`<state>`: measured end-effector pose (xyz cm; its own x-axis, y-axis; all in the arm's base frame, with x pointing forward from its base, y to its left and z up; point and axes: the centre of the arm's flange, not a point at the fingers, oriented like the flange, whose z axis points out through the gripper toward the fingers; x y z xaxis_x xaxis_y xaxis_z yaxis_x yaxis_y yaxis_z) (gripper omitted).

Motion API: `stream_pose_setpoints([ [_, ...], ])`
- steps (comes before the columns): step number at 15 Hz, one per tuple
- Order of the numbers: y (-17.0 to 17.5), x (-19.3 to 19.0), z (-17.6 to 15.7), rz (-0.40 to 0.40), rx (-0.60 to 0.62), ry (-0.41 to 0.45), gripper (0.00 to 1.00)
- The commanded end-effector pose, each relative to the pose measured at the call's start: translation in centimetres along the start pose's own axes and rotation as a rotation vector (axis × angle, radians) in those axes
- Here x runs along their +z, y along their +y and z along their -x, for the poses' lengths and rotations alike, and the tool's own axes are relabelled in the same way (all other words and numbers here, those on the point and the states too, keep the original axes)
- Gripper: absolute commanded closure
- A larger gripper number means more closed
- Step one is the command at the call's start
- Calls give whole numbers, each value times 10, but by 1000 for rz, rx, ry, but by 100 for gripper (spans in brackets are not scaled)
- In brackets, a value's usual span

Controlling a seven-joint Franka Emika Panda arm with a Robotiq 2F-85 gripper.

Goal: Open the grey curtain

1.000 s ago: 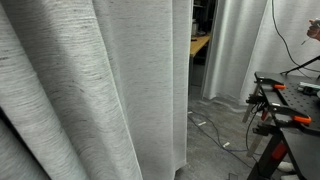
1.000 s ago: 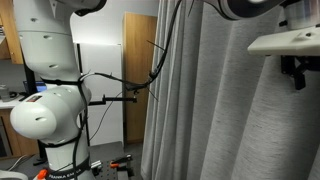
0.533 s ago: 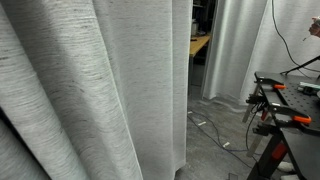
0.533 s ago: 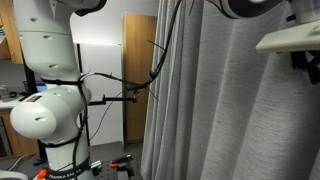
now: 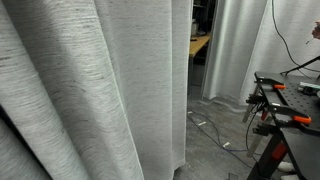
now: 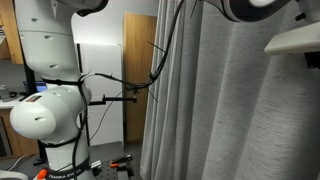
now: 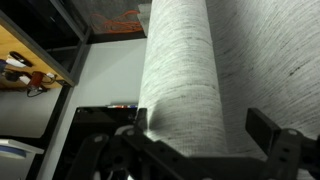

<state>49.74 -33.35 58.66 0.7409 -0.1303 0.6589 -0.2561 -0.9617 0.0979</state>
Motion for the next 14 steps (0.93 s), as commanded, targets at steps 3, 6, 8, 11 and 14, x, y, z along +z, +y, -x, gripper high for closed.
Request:
stream_pose_setpoints([
  [3,16,2,1,36,12,67,29],
  [6,19,-1,0,56,18,88,55],
  [8,17,-2,3,55,18,84,70],
  [11,4,3,11,4,12,32,92],
  [14,-22,17,22,-74,-2,-43,100],
])
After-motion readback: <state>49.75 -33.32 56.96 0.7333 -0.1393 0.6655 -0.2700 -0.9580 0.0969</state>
